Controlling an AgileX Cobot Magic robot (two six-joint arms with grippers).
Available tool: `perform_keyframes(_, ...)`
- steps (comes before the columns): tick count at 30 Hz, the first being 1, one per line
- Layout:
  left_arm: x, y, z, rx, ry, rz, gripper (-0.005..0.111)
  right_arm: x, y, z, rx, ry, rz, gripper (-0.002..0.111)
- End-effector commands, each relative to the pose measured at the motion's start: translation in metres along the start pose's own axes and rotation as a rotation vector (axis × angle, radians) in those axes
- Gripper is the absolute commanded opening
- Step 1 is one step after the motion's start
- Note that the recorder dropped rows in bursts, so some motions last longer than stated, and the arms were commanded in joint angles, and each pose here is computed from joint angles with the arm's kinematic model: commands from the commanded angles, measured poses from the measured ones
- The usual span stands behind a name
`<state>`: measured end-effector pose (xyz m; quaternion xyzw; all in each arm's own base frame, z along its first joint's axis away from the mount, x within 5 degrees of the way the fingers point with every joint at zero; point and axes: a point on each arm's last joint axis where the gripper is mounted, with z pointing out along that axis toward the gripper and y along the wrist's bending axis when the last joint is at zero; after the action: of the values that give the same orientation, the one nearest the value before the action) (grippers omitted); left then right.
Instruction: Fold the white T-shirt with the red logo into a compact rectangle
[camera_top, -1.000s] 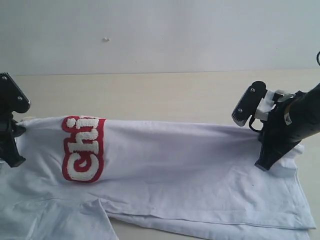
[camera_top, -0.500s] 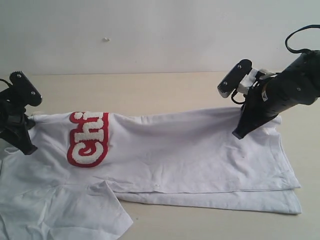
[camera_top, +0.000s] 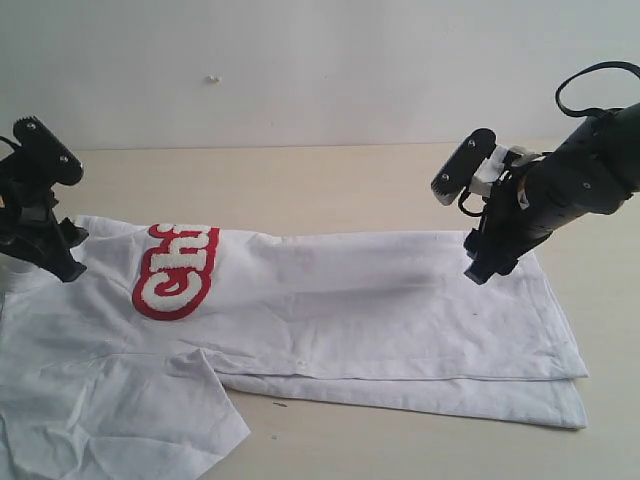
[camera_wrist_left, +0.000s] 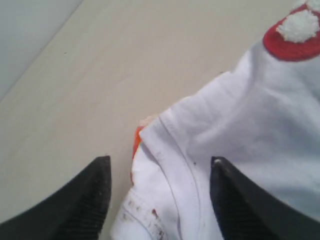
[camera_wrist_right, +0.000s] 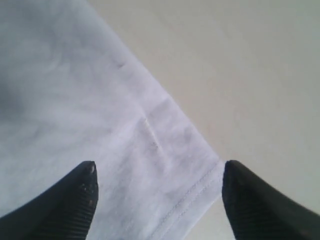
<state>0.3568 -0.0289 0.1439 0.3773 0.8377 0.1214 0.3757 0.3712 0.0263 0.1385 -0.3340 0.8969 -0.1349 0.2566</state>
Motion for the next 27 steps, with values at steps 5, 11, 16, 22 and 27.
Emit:
perform_keyframes(5,0.006,0.020,0.000,-0.081,-0.050,-0.064,0.049,0.004,-0.003,-0.001,0.003,0.046,0.004,0.068)
perform_keyframes(11,0.021,0.036,-0.002,-0.124,-0.034,-0.103,0.036,0.007,-0.002,-0.001,-0.008,0.084,0.028,0.067)
perform_keyframes(16,0.030,0.044,-0.003,-0.147,-0.018,-0.160,0.036,0.010,0.004,-0.002,-0.061,0.117,0.178,0.064)
perform_keyframes(22,0.024,0.052,-0.015,-0.182,-0.057,-0.353,0.032,0.011,0.014,-0.004,-0.140,0.160,0.244,0.034)
perform_keyframes(27,0.012,0.062,-0.039,-0.202,-0.127,-0.667,0.000,0.004,0.012,-0.017,-0.161,0.114,0.273,0.006)
